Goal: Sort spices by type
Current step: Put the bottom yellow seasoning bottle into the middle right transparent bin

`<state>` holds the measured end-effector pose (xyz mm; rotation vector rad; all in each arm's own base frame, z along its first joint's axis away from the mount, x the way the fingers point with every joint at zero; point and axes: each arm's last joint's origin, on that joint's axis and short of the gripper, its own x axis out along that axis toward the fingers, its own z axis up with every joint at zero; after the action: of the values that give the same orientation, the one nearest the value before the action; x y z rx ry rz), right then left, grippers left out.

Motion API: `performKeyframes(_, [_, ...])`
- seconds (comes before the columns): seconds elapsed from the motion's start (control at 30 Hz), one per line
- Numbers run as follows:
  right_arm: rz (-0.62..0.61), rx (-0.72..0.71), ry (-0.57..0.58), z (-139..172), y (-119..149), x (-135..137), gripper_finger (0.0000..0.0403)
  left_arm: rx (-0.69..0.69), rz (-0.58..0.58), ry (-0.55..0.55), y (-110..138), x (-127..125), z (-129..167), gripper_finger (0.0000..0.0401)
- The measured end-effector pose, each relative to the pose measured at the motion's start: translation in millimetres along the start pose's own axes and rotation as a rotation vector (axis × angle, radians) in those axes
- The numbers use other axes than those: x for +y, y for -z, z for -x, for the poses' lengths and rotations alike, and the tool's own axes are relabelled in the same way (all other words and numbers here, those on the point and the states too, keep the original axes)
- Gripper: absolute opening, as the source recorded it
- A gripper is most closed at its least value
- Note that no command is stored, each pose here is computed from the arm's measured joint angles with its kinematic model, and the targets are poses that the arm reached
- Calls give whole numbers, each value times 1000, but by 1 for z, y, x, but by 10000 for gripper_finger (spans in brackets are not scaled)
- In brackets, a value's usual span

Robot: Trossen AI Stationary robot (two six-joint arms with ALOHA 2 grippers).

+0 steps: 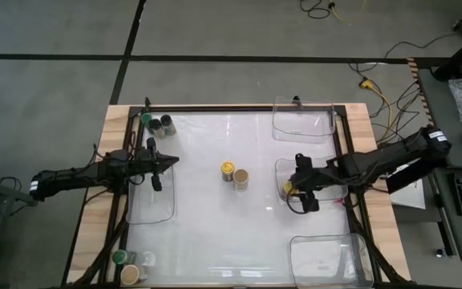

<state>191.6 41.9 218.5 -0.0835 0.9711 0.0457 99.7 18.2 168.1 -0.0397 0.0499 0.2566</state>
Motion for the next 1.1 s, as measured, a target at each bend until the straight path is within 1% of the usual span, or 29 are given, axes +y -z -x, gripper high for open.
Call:
performKeyframes(0.17, [15,16,3,-3,5,0,248,0,0,0,0,0,0,1])
performKeyframes(0.37, [28,12,4,-7,7,0,238,0,0,0,0,0,0,1])
performKeyframes(0.47, [22,12,4,-6,7,0,239,0,0,0,0,0,0,1])
performKeyframes(0.8, [26,11,2,-8,8,0,288,0,0,0,0,0,0,1])
performKeyframes(1.1, [-11,-35,-3,-4,5,0,322,0,0,0,0,0,0,1])
